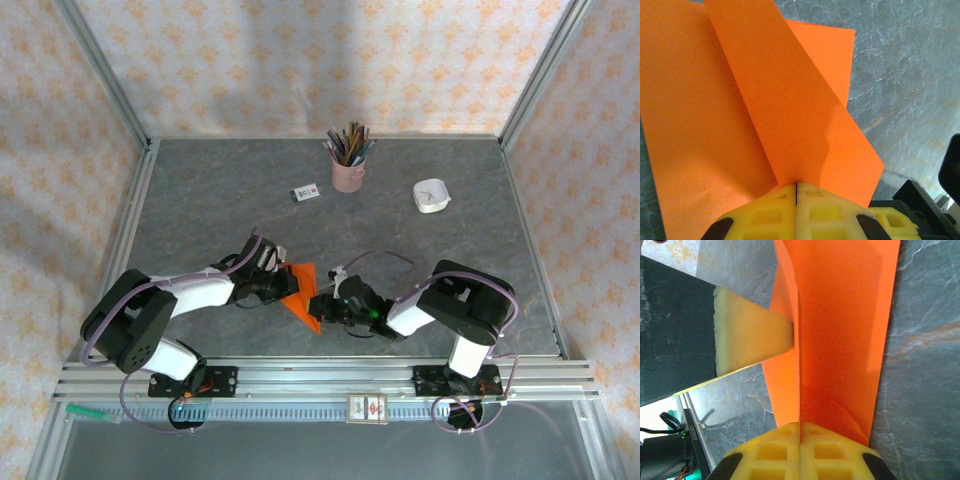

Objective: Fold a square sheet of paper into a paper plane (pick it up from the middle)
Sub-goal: Perform the fourth fold on the wing at the bottom-center of the table.

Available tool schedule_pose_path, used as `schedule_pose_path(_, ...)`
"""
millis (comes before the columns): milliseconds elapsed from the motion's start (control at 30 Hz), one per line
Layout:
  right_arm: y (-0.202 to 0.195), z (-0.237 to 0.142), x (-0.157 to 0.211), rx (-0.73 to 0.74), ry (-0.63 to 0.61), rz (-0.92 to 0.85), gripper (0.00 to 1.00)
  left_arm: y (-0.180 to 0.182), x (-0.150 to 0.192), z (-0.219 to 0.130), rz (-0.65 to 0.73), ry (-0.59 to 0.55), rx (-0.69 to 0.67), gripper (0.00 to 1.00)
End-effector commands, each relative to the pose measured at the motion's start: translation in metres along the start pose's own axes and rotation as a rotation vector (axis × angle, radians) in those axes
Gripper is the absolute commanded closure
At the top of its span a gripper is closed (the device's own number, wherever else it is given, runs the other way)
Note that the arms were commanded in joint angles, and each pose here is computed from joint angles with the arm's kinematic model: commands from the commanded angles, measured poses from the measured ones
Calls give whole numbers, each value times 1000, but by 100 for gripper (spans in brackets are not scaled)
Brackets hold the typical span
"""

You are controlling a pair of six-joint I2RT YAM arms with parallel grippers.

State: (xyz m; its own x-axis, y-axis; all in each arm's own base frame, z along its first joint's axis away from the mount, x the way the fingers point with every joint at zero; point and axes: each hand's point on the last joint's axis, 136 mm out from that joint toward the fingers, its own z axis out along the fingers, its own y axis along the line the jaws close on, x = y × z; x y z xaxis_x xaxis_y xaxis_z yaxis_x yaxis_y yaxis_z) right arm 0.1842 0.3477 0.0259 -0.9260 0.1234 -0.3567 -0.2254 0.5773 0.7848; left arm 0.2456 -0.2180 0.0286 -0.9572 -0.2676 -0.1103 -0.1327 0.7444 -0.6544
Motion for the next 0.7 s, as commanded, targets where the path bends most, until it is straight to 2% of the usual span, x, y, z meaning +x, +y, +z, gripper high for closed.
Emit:
schedule_pose_path(0,-37,-1,11,130,22,23,100,-19,-10,0,21,-18,55,95)
schedule_pose_path(667,-39,-1,9,143,14,32,98,-16,-13,9,23,-4,43,94)
